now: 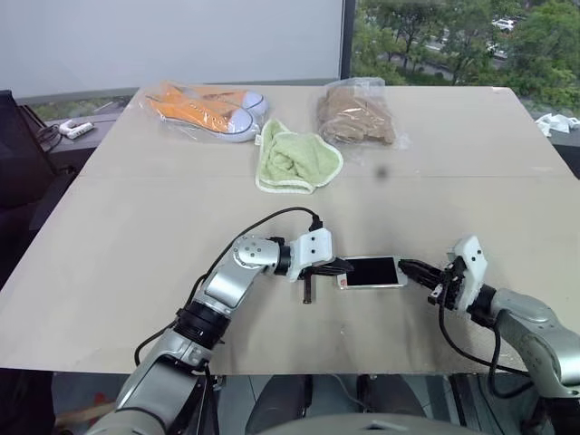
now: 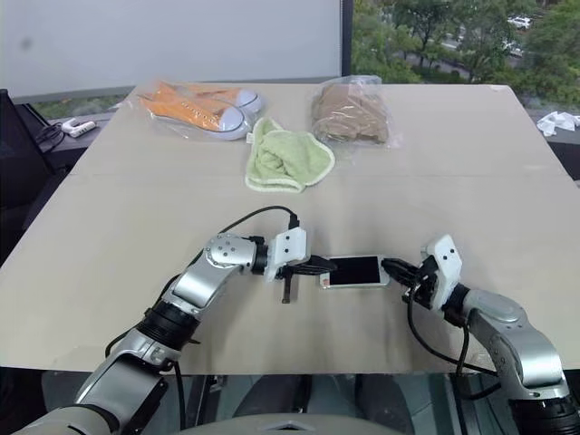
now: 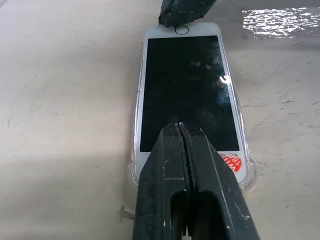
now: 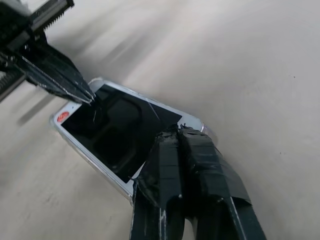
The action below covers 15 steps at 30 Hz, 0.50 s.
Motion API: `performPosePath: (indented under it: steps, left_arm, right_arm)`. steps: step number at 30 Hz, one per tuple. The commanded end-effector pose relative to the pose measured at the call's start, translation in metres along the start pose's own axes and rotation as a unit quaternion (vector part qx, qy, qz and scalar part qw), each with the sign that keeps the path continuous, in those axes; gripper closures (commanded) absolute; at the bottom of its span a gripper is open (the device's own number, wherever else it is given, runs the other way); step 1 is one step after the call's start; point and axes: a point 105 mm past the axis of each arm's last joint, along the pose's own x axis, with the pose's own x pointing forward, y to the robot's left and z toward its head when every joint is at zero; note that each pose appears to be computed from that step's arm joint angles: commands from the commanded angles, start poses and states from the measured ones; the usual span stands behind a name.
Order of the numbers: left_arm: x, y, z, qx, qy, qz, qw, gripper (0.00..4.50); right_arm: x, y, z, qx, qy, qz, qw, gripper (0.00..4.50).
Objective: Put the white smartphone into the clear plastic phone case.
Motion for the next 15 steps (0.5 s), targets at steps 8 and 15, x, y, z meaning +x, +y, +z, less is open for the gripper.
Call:
performPosePath:
  steps: [8, 15]
  left_arm:
    - [-0.003, -0.009, -0.02, -0.021, 0.04, -0.008, 0.999, 4.5]
    - [-0.004, -0.011, -0.017, -0.02, 0.04, -0.008, 0.999, 4.5]
  right_arm:
    - [0.002, 0.014, -0.058, 0.056, 0.152, 0.029, 0.986, 4.47]
    - [0.006, 0.018, -0.066, 0.048, 0.184, 0.041, 0.981, 4.47]
